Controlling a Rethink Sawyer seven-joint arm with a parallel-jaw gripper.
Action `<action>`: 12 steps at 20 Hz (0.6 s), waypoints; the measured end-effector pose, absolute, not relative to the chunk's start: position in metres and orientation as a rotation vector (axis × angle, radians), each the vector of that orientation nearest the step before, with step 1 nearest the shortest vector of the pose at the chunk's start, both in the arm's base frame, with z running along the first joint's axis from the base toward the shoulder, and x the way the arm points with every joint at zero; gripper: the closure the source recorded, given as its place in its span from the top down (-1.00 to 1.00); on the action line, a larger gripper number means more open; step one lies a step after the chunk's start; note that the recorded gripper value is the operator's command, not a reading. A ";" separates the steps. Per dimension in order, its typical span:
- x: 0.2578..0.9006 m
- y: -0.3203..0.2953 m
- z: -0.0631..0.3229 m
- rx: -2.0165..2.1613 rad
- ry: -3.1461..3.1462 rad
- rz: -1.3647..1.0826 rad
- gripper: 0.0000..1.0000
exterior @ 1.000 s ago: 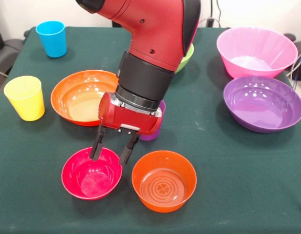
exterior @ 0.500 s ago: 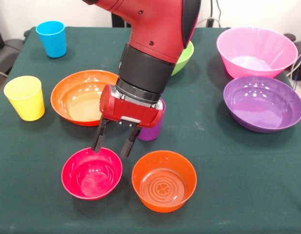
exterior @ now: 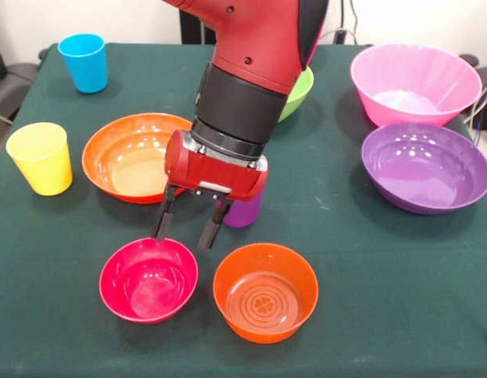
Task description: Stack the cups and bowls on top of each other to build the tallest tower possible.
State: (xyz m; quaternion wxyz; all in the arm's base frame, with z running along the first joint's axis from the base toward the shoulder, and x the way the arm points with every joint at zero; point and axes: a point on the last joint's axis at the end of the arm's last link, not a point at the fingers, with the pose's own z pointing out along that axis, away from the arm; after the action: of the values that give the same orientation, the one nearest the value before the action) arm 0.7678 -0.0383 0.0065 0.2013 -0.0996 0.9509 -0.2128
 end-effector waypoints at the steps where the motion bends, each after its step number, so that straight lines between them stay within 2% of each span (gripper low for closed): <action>1: 0.767 -0.038 0.006 -0.278 2.658 -0.595 1.00; 12: 0.766 -0.015 0.010 -0.312 2.649 -0.611 1.00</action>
State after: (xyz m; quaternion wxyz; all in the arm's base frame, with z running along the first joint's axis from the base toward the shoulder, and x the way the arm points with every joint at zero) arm 0.7664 -0.0153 0.0103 0.2013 -0.1116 0.9483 -0.2186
